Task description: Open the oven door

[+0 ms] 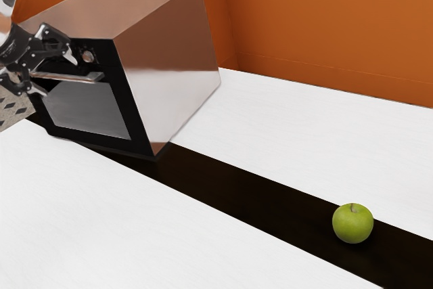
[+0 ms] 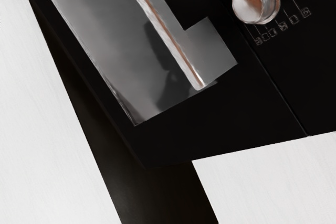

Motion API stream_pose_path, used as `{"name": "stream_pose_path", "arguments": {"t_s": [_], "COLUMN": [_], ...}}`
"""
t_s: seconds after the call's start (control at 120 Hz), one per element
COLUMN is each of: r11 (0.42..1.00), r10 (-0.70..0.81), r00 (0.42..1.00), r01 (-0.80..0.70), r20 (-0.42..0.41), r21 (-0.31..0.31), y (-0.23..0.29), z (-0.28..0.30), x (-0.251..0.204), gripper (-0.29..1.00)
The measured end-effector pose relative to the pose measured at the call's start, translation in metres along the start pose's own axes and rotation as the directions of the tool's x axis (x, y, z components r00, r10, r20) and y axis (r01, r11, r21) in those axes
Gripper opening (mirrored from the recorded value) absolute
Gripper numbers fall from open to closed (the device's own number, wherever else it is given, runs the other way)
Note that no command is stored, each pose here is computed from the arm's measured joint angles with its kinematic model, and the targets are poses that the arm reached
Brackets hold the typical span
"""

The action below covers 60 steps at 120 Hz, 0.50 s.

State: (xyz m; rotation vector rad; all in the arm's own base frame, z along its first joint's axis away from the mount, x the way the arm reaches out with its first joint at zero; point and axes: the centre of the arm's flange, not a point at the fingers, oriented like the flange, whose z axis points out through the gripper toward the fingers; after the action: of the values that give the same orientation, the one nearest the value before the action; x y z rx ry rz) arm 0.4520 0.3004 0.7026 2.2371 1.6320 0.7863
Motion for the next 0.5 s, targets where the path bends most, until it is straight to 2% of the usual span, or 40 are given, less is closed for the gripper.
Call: {"name": "stream_pose_path", "arguments": {"t_s": [0.108, 0.2, 0.5], "r11": [0.992, 0.983, 0.927], "r10": [-0.118, -0.168, -0.366], "r00": [0.988, 0.972, 0.907], "r01": [0.112, 0.153, 0.337], "r20": [-0.098, -0.162, -0.209], "r21": [-0.061, -0.104, -0.163], "y": [-0.006, -0.012, -0.044], "z": [0.004, -0.018, 0.015], "x": [0.025, 0.006, 0.043], "gripper": [0.70, 0.70, 0.70]}}
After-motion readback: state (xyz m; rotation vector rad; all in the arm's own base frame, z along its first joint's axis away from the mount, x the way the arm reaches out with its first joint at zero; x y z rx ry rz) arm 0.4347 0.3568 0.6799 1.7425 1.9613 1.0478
